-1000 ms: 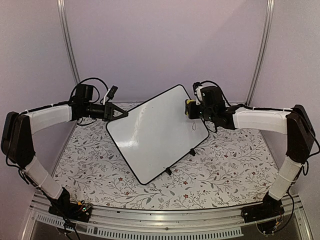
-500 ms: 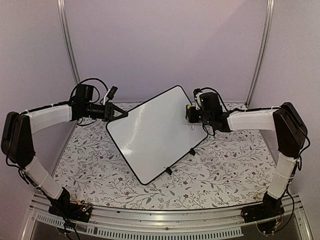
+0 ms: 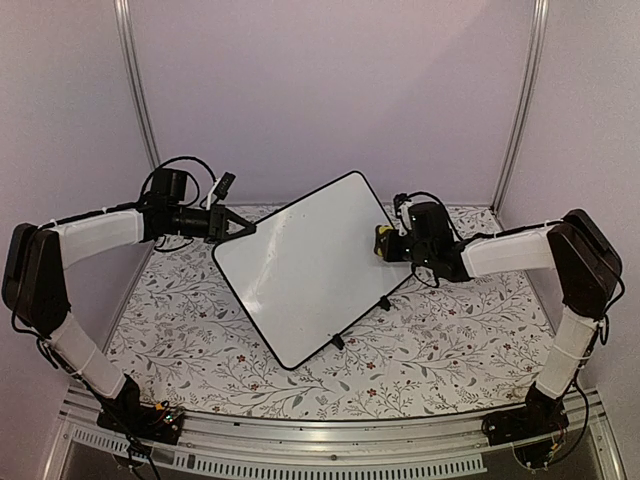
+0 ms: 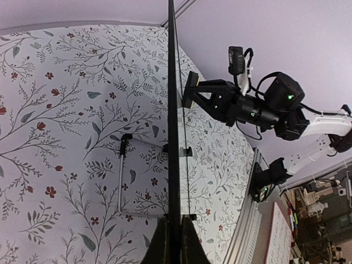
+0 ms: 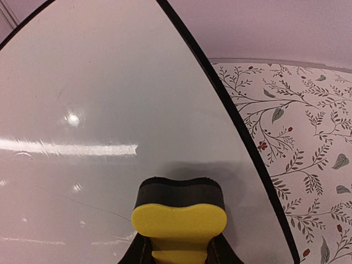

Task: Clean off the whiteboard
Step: Erase the whiteboard at the center of the board.

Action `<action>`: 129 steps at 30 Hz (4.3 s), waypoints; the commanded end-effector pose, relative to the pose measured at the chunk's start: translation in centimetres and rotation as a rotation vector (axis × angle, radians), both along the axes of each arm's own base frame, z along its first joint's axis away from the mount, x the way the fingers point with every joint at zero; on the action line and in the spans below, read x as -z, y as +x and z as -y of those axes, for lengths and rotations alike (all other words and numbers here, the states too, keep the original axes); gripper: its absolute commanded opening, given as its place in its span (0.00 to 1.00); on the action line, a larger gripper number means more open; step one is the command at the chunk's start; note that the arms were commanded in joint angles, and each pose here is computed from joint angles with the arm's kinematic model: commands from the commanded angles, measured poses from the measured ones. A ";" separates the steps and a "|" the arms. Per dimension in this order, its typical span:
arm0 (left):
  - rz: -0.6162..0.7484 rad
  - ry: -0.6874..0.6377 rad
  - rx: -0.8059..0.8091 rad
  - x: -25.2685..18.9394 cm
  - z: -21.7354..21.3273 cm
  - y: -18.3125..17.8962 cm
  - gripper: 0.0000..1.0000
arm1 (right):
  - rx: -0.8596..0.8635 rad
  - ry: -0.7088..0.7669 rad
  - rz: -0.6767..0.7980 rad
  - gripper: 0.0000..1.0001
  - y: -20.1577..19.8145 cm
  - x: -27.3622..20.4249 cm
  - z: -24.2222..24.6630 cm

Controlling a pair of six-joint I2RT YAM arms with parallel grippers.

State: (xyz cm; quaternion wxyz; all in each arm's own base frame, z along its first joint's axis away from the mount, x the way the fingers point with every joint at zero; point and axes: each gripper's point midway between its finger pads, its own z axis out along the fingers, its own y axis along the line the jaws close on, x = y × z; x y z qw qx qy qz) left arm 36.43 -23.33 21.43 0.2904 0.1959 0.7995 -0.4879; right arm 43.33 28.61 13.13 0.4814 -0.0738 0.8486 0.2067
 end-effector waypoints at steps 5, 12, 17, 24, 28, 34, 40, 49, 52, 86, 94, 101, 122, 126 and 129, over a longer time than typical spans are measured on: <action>0.051 -0.027 0.092 -0.5 1.2 -1.3 0.00 | -0.057 -0.059 -0.130 0.00 -3.7 4.6 -0.4; 0.048 -0.025 0.092 -0.4 1.2 -1.3 0.00 | -0.064 -0.083 -0.142 0.00 -5.2 5.1 -0.6; 0.049 -0.026 0.091 -0.4 1.1 -1.2 0.00 | -0.074 -0.080 -0.146 0.00 -6.2 4.9 -0.7; 0.049 -0.025 0.090 -0.4 1.1 -1.2 0.00 | -0.043 -0.049 -0.036 0.00 -5.9 -1.4 0.0; 0.047 -0.024 0.089 -0.3 1.2 -1.2 0.00 | -0.007 -0.042 0.074 0.00 -4.7 -7.0 0.5; 0.049 -0.025 0.090 -0.4 1.1 -1.3 0.00 | 0.046 -0.060 0.132 0.00 -1.5 -9.9 1.7; 0.052 -0.026 0.090 -0.5 1.1 -1.2 0.00 | 0.087 -0.085 0.128 0.00 1.7 -8.8 1.8; 0.056 -0.026 0.091 -0.6 1.1 -1.2 0.00 | 0.067 -0.104 0.076 0.00 4.0 -4.9 0.4; 0.058 -0.028 0.092 -0.7 1.1 -1.3 0.00 | 0.068 -0.111 0.050 0.00 4.0 -3.3 0.5; 0.051 -0.026 0.088 -0.5 1.1 -1.2 0.00 | -0.012 -0.114 -0.097 0.00 -2.4 4.8 2.1; 0.050 -0.025 0.087 -0.4 1.1 -1.2 0.00 | -0.020 -0.128 -0.130 0.00 -4.5 6.0 2.0; 0.051 -0.026 0.088 -0.5 1.1 -1.2 0.00 | -0.020 -0.114 -0.131 0.00 -5.6 5.5 2.2; 0.050 -0.026 0.088 -0.5 1.1 -1.2 0.00 | 0.107 -0.112 0.140 0.00 1.9 -8.3 3.2; 0.050 -0.026 0.088 -0.5 1.1 -1.2 0.00 | 0.083 -0.128 0.092 0.00 3.0 -5.2 2.2; 0.053 -0.026 0.088 -0.5 1.1 -1.2 0.00 | 0.069 -0.137 0.045 0.00 3.1 -2.5 1.8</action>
